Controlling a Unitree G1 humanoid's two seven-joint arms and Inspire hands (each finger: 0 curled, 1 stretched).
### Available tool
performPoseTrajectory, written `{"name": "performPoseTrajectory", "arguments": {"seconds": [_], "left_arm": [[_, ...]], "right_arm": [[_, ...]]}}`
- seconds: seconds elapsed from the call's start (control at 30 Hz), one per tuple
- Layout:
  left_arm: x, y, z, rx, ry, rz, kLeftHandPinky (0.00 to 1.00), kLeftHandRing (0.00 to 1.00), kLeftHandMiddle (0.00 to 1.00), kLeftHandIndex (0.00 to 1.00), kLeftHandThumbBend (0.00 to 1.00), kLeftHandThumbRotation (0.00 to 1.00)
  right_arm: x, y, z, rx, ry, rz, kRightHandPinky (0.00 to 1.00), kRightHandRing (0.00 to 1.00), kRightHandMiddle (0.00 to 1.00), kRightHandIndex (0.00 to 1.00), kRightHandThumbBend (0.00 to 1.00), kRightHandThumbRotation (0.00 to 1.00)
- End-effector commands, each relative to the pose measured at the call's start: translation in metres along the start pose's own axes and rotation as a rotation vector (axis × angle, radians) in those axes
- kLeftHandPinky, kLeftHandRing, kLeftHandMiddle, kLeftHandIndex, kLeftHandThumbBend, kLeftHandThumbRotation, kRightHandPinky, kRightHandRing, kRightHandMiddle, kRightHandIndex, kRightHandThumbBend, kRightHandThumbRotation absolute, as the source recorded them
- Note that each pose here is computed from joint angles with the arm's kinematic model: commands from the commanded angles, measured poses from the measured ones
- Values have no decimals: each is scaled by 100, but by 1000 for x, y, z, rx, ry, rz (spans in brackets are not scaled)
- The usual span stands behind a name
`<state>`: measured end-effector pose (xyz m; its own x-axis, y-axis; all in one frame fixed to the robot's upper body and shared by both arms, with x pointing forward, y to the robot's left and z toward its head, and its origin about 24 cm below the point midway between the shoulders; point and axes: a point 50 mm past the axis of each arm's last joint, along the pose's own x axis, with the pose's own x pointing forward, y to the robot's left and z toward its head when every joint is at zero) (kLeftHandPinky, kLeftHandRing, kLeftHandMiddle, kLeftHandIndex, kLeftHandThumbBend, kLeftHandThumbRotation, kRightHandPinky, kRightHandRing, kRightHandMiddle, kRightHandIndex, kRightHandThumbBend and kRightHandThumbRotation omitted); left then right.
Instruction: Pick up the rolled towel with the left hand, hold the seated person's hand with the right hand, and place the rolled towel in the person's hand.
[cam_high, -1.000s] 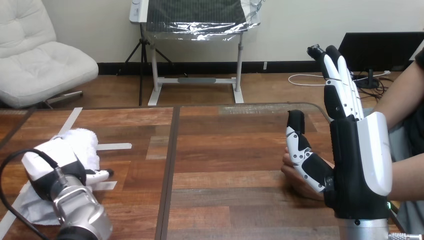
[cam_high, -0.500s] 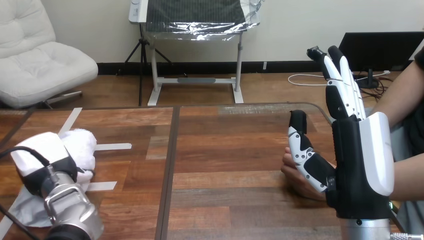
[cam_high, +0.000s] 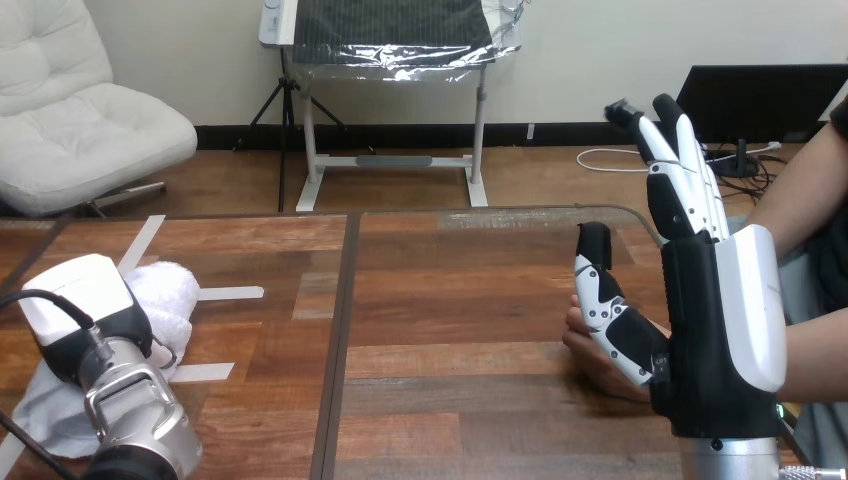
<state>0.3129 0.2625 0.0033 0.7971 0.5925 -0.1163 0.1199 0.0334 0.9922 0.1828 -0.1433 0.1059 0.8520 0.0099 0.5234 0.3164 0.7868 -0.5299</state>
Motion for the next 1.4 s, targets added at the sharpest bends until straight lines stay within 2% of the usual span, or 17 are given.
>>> {"name": "performPoseTrajectory", "arguments": {"seconds": [0.0, 0.17, 0.37, 0.67, 0.77, 0.87, 0.97, 1.0, 1.07, 1.1, 1.13, 1.2, 1.27, 1.3, 1.37], "left_arm": [[-17, -35, -9, 31, 18, -119, 42, 43, 47, 62, 76, 3], [-17, -36, -10, 3, 5, -111, 41, 42, 46, 60, 77, 2], [-18, -36, -10, 7, -30, -71, 40, 41, 45, 59, 77, 1], [-21, -37, -10, -123, -70, -22, 40, 41, 46, 57, 76, 0], [-24, -36, -10, -206, -109, 58, 40, 41, 45, 55, 78, 0], [-26, -36, -10, -316, -146, 64, 40, 41, 46, 54, 77, 0], [-29, -36, -11, -413, -228, 73, 41, 42, 47, 54, 74, 0], [-31, -35, -11, -496, -255, 75, 41, 43, 47, 54, 74, 0], [-33, -34, -11, -590, -279, 81, 41, 43, 48, 53, 73, 0], [-35, -33, -10, -693, -292, 58, 41, 43, 48, 53, 72, 0], [-36, -33, -10, -756, -300, 44, 41, 43, 48, 53, 71, 0], [-39, -32, -9, -869, -319, 30, 40, 42, 47, 53, 70, 0], [-41, -31, -9, -934, -332, 30, 38, 41, 47, 53, 71, 0], [-43, -30, -7, -1023, -341, 7, 37, 40, 46, 53, 71, 0], [-45, -29, -5, -1119, -354, -16, 36, 40, 47, 53, 72, 0]], "right_arm": [[10, -9, 11, 4, -66, -52, 100, 100, 100, 90, 10, 0], [9, -9, 11, 12, -65, -50, 100, 100, 100, 90, 10, 0], [9, -8, 11, 14, -61, -53, 100, 100, 100, 90, 9, 0], [10, -8, 10, 25, -71, -49, 100, 100, 100, 89, 9, 0], [10, -8, 10, 17, -74, -51, 100, 100, 100, 89, 9, 0], [10, -8, 10, 19, -71, -50, 100, 100, 100, 89, 9, 0], [10, -8, 10, 21, -73, -48, 100, 100, 100, 89, 9, 0], [10, -8, 10, 22, -73, -48, 100, 100, 100, 89, 9, 0], [11, -8, 10, 23, -71, -48, 100, 100, 100, 89, 8, 0], [11, -8, 11, 22, -70, -47, 100, 100, 100, 89, 8, 0], [10, -8, 11, 21, -70, -46, 100, 100, 100, 89, 8, 0], [10, -8, 10, 17, -66, -48, 100, 100, 100, 89, 8, 0], [10, -8, 10, 13, -63, -51, 100, 100, 100, 89, 8, 0], [10, -8, 10, 14, -66, -51, 100, 100, 100, 89, 8, 0], [11, -8, 10, 16, -70, -51, 100, 100, 100, 89, 8, 0]]}}
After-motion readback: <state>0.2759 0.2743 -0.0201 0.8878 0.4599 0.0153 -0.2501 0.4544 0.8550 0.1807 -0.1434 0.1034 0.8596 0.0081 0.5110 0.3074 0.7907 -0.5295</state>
